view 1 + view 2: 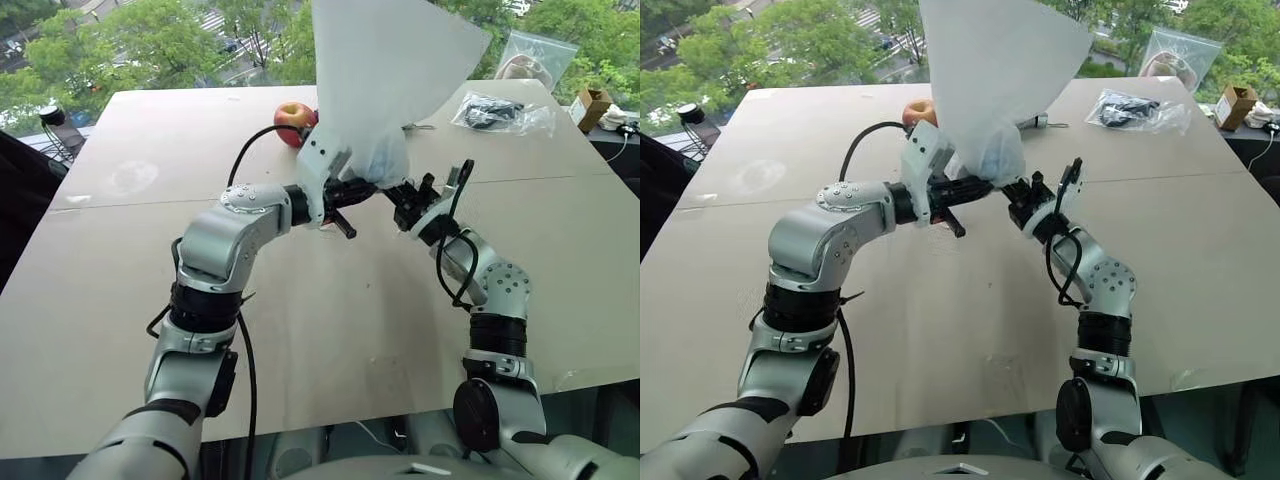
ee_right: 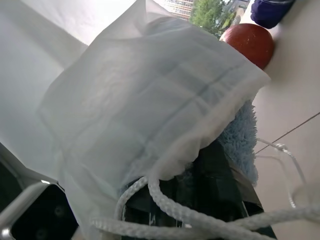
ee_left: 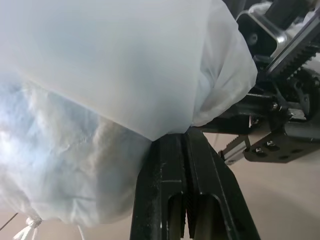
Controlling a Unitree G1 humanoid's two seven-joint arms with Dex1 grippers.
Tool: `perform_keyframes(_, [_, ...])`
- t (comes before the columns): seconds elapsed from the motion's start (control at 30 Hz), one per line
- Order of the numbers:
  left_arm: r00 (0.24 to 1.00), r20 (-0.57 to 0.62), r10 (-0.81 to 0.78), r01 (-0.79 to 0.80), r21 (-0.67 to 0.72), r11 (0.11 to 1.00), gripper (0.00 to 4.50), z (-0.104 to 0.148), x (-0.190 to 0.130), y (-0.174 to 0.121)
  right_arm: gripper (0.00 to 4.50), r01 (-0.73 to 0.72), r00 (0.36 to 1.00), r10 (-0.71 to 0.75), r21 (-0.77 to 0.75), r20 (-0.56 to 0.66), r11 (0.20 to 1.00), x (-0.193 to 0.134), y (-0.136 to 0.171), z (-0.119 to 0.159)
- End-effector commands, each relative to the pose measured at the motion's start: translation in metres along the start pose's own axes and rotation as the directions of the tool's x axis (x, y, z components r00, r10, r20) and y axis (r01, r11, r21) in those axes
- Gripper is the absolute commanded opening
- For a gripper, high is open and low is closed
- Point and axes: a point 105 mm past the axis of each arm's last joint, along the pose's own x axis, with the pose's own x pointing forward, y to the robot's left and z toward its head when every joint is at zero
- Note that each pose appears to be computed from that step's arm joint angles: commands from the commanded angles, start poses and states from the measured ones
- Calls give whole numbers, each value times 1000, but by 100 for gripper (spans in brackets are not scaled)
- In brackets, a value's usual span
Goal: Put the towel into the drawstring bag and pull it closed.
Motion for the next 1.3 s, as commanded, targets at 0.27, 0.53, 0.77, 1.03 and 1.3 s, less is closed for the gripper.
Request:
perform_keyframes(0.27, [1000,-6,-25,24,-106,994,0,4,3,-7,1,-94,996,83,401,43,911,35,44,-31])
perform_keyframes(0.53, [990,140,-31,58,-191,980,0,45,2,-4,137,65,997,-58,191,-42,980,32,19,-43])
perform_keyframes(0.77, [988,137,66,-42,-171,984,0,49,-8,23,367,58,980,-109,-280,-169,958,15,11,-46])
perform_keyframes(1.03, [985,149,83,-65,-116,991,0,53,-20,37,367,-218,915,-93,-675,-393,705,-31,21,-25])
perform_keyframes(1.3, [988,137,65,-52,-96,994,0,45,-15,35,367,-308,907,-200,-909,-369,281,-38,17,7])
